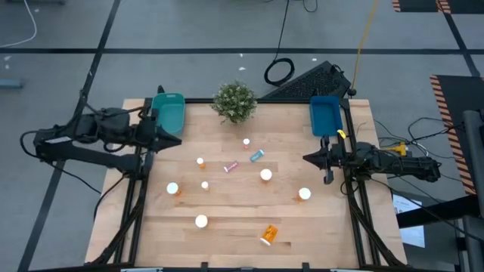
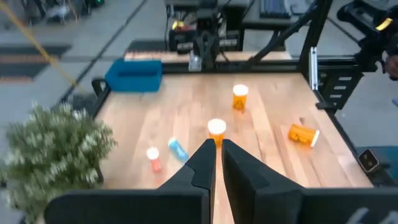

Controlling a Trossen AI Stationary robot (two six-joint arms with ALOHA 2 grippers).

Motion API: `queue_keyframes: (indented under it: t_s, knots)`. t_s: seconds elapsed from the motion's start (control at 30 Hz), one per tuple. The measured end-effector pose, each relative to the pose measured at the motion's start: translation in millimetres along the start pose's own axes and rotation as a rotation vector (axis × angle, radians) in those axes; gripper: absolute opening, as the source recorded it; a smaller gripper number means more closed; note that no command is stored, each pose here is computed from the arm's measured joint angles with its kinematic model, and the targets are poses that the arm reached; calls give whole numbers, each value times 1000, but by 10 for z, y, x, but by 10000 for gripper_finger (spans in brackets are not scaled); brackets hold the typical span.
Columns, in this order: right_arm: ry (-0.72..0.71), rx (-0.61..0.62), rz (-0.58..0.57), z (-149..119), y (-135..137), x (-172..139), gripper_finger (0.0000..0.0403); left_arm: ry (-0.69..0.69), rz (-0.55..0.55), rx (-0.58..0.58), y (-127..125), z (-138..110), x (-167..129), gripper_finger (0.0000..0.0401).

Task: Pick and place medicine bottles into bin by pill shape (circle, oval)
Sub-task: Put the small orange pill bottle into the green bin

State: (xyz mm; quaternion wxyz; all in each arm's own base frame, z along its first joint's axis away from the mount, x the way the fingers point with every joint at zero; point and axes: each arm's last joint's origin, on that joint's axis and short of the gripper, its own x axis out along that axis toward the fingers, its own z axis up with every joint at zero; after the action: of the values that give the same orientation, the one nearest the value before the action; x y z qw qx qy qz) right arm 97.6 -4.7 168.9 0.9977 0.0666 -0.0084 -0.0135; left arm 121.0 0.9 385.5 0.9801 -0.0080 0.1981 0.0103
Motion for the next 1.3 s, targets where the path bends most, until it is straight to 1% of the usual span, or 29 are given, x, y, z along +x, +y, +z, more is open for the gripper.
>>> queue_keyframes:
  t_s: [0.1,0.23,0.33,0.43,0.53,0.67,0.87,0.97,1.07,1.17,1.3]
  knots:
    - [1,42,1,0,0,2,0,35,9,-39,-12,-79,97,30]
    - [12,43,0,5,1,17,0,46,51,13,-37,-198,240,30]
    - [66,47,-8,-6,-1,40,0,23,80,43,-39,-187,259,30]
    - [24,35,-1,293,39,45,0,-4,80,45,-40,-159,258,31]
    - [58,31,-7,534,70,78,0,-2,80,59,-40,-158,264,31]
    - [60,34,-8,973,128,132,0,7,81,65,-41,-160,286,31]
    - [138,19,-20,1452,186,325,0,17,81,65,-42,-164,304,31]
    - [217,7,-30,1587,200,464,0,23,82,66,-43,-166,321,31]
    - [303,-7,-41,1651,203,631,0,31,86,69,-42,-169,337,31]
    - [352,-25,-45,1663,200,790,0,42,94,73,-41,-173,359,31]
    - [419,-77,-44,1559,180,963,0,70,95,72,-44,-187,412,31]
